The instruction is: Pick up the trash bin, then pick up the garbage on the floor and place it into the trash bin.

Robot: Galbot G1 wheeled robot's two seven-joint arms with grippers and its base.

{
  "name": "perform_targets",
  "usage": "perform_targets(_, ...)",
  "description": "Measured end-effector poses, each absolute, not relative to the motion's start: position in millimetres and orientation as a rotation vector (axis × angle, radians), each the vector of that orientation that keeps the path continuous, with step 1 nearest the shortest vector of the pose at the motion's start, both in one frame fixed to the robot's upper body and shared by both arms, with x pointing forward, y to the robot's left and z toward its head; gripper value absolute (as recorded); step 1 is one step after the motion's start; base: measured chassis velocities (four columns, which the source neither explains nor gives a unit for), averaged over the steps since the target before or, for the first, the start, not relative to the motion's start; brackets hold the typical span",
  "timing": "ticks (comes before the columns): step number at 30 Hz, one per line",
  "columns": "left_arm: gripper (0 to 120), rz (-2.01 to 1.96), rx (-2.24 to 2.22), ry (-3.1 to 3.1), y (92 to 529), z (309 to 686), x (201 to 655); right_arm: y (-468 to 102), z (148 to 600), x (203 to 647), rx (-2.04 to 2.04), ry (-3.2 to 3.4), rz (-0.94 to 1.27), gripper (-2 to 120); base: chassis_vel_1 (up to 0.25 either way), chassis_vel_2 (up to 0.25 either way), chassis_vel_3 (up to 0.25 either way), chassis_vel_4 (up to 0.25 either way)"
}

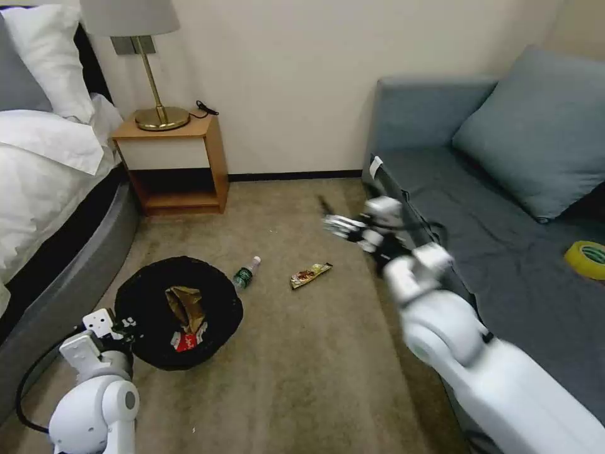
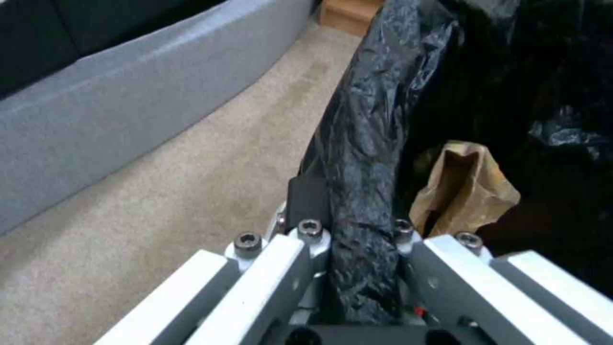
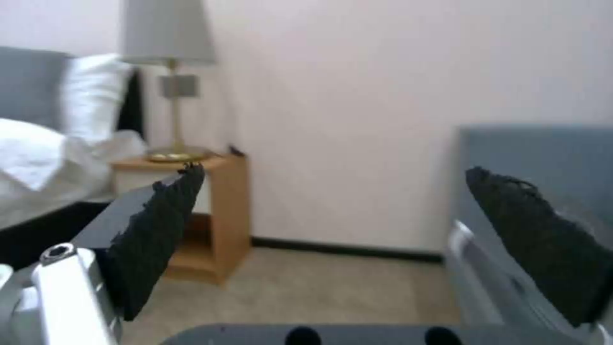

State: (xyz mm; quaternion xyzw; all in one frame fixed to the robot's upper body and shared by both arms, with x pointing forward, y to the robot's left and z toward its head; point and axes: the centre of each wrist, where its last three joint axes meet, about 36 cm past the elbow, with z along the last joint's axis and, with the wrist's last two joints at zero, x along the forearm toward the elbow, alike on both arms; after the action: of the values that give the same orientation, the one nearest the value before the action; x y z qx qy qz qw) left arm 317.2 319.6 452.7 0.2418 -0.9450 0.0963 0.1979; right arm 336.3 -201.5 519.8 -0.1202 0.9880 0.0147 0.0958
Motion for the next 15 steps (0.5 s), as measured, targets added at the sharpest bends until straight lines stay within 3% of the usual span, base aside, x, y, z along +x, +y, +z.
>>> perform_targets(6, 3, 0.266, 0.683, -2.651, 322, 454, 316, -189, 493, 292, -0.195, 2.945, 0.072, 100, 0.000, 0.000, 0.000, 0.000)
perform_targets(15, 3, 0.269, 0.689, -2.662, 323, 458, 314, -180, 474, 286, -0.235, 2.928, 0.065, 100, 0.000, 0.000, 0.000, 0.000)
